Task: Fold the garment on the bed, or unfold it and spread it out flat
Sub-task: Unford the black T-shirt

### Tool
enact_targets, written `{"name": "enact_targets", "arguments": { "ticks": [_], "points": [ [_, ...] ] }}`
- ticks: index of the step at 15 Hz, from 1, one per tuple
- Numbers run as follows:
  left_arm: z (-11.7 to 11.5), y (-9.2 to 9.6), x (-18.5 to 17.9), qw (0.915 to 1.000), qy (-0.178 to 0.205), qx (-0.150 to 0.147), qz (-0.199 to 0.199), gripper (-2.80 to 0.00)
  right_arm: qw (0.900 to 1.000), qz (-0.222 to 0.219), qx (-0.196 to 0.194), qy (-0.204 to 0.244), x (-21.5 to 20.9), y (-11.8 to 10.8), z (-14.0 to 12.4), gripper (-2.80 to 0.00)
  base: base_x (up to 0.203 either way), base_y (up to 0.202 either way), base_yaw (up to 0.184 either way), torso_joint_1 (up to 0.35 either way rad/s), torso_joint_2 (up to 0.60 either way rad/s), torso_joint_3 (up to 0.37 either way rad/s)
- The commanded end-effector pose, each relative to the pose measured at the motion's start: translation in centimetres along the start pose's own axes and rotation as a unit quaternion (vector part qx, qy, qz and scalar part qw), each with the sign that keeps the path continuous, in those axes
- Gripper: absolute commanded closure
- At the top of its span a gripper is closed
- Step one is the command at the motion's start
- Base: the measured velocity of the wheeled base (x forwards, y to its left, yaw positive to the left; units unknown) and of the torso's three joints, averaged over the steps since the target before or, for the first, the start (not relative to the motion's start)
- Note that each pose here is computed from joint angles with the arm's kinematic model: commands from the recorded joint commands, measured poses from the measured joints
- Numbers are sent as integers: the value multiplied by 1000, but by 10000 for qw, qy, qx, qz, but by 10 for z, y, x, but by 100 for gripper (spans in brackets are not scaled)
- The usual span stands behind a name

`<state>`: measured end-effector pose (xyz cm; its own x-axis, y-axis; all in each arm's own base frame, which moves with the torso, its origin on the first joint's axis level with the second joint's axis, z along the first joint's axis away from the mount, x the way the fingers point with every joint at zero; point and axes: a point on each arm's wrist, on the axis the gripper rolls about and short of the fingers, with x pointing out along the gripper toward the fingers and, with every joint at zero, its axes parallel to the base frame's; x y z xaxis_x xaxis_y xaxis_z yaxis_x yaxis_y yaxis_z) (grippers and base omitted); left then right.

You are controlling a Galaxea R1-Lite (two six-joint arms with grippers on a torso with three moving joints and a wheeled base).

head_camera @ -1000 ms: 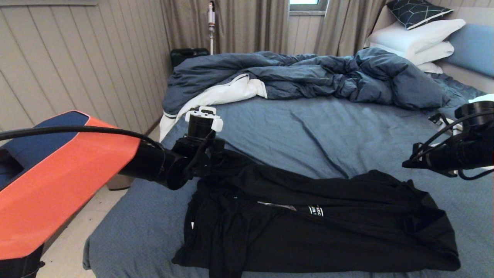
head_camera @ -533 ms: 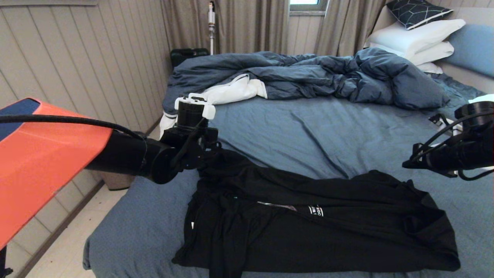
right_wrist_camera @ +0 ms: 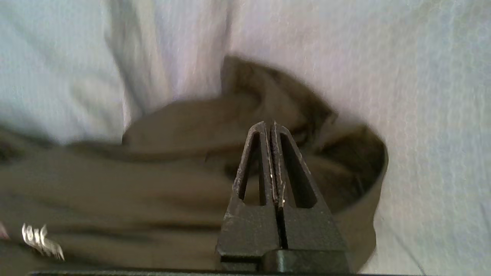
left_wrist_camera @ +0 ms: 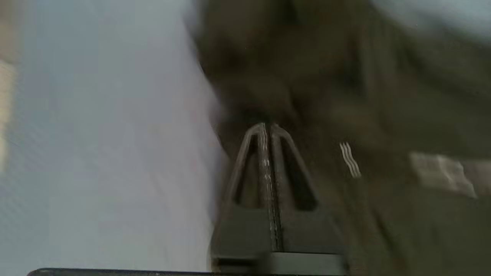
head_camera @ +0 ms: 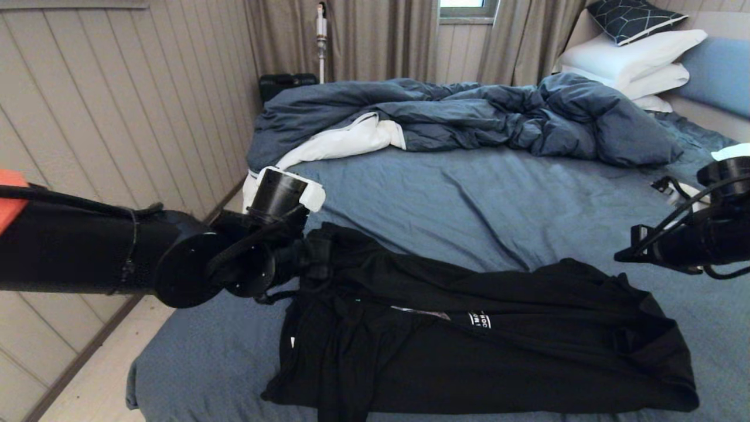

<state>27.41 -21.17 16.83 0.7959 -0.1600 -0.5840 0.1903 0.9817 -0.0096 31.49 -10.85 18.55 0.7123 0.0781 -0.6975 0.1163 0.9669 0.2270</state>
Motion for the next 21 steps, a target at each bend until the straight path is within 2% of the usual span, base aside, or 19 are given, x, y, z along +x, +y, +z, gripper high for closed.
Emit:
{"name": "enact_targets", "arguments": {
  "ticks": [1, 3, 6, 9, 10, 14, 17, 21],
  "points": [
    [-7, 1, -17, 9994, 276, -125, -168, 0, 9998, 38, -165, 72, -16, 8, -5, 0, 0, 0, 0, 0, 0, 0],
    [-28, -5, -17, 9981, 577, -35, -216, 0, 9979, 118, -440, 458, -29, 18, -14, 0, 0, 0, 0, 0, 0, 0],
    [-42, -23, -18, 9962, 766, 138, -388, 0, 9934, 218, -791, 801, -44, 33, -24, 0, 0, 0, 0, 0, 0, 0],
    [-44, -43, -21, 9945, 784, 352, -600, 0, 9900, -305, -951, 994, -41, 35, -31, 0, 0, 0, 0, 0, 0, 0],
    [-44, -49, -21, 9940, 789, 411, -638, -280, 9888, -337, -1024, 1034, -42, 36, -35, 0, 0, 0, 0, 0, 0, 0],
    [-51, -56, -25, 9914, 943, 588, -689, -280, 9868, -296, -1152, 1098, -43, 40, -39, 0, 0, 0, 0, 0, 0, 0],
    [-68, -58, -24, 9885, 1184, 650, -685, -280, 9850, -277, -1270, 1132, -48, 45, -45, 0, 0, 0, 0, 0, 0, 0],
    [-70, -60, -24, 9880, 1234, 574, -728, -280, 9835, -336, -1307, 1206, -53, 46, -47, 0, 0, 0, 0, 0, 0, 0]
  ]
}}
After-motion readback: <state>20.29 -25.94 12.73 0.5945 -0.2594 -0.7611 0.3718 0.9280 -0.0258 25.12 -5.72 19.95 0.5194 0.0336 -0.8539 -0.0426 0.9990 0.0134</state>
